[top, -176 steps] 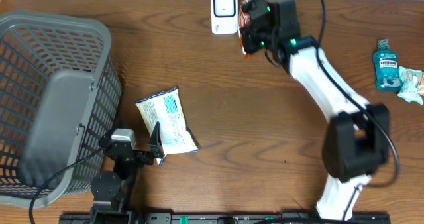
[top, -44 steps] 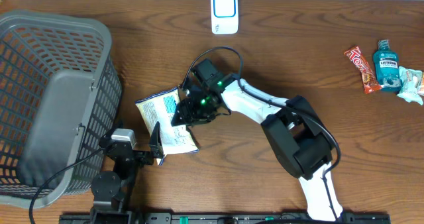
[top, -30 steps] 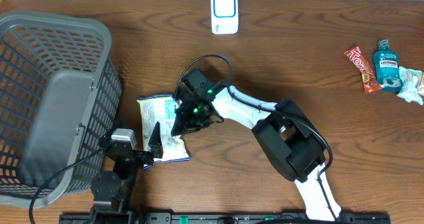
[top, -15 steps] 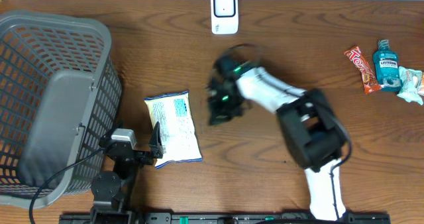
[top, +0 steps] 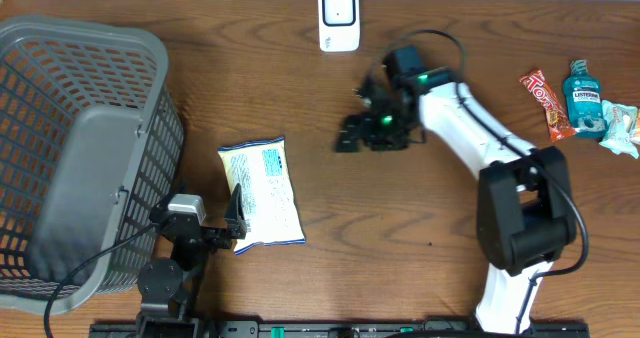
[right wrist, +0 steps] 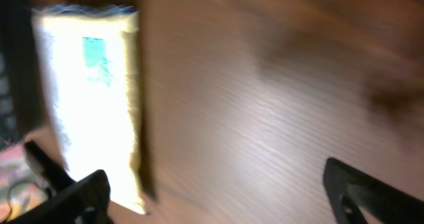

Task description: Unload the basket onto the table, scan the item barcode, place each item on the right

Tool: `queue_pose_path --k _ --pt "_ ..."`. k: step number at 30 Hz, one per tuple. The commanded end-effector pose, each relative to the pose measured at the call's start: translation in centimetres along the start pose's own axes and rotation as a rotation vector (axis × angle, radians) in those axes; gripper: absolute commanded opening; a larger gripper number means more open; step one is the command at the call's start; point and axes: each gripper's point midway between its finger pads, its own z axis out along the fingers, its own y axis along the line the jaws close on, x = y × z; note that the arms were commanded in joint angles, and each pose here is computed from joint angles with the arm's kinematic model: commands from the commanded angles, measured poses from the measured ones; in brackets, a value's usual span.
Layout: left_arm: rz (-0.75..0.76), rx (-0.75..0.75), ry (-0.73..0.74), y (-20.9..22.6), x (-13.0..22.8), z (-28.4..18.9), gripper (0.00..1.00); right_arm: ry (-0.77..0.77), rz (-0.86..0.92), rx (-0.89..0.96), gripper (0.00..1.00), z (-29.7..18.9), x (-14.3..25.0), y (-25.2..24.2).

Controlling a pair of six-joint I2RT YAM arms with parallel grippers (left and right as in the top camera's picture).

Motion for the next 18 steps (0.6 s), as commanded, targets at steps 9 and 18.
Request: queue_pose_path --k 9,18 --pt "-0.009 -0.007 0.036 0.3 1.5 0.2 0.98 0.122 -0.062 -0.108 0.99 12.5 3.7 8.2" --pt "-0.009 -0.007 0.036 0.3 1.5 0.2 0.98 0.197 -0.026 -0.014 0.27 17.8 6.8 6.7"
